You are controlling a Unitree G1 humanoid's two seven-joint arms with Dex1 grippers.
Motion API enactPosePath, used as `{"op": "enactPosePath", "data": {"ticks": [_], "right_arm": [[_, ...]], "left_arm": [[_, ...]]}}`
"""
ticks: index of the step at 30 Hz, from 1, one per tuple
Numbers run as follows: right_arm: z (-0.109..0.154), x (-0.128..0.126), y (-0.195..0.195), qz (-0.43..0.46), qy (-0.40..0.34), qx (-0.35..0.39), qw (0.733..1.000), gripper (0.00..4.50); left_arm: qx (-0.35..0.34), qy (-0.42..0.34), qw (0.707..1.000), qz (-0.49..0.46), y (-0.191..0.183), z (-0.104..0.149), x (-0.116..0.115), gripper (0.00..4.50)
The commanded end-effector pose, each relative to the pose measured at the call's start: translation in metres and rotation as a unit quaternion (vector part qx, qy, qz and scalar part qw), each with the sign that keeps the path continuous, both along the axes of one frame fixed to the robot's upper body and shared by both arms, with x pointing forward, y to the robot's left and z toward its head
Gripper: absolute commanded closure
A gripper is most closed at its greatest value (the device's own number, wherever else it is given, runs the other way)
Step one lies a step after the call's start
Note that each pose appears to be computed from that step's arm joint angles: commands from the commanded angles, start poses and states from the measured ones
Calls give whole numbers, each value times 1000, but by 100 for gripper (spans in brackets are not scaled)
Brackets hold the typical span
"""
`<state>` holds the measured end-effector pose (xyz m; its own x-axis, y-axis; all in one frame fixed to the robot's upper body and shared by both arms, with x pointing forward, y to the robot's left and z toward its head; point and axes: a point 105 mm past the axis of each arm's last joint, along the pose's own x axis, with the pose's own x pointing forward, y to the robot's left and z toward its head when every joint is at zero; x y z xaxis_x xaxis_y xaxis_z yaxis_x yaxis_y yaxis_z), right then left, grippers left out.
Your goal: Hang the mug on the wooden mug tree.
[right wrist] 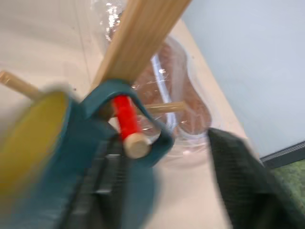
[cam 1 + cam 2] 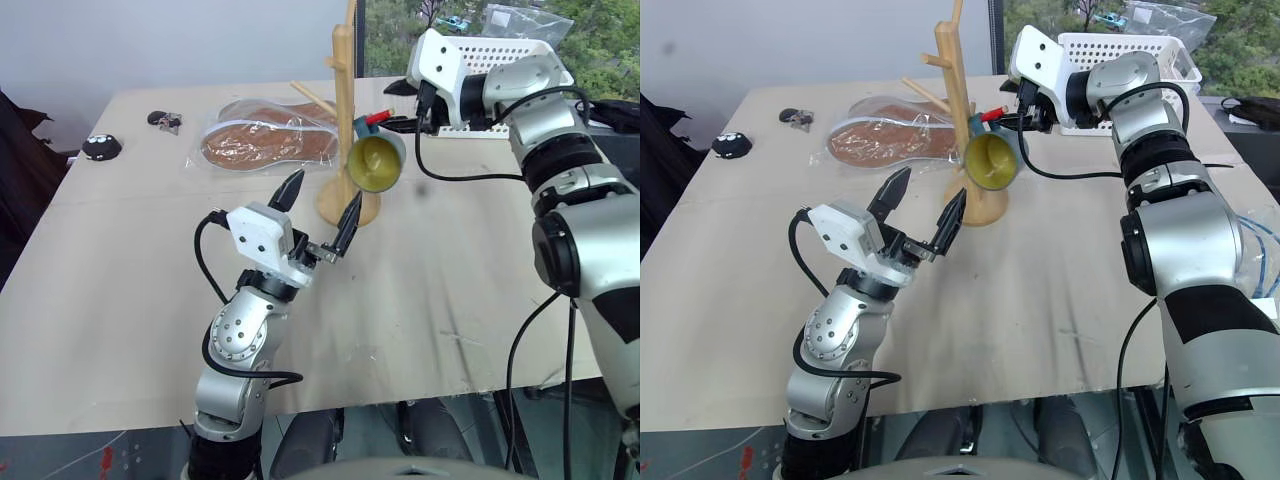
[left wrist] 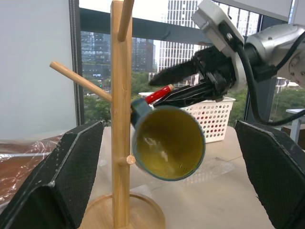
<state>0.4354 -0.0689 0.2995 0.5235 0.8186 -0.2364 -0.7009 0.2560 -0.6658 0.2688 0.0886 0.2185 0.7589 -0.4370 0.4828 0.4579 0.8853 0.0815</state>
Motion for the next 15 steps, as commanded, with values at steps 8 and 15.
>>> {"op": "enactPosePath", "data": {"ticks": [8,15], "right_arm": [[-5,-13,-90,-22,59,132,989,4],[-120,-96,-115,-46,191,253,947,4]], "left_arm": [[34,49,998,-27,12,-23,-17,0],[105,216,971,-15,49,-93,-31,0]]}}
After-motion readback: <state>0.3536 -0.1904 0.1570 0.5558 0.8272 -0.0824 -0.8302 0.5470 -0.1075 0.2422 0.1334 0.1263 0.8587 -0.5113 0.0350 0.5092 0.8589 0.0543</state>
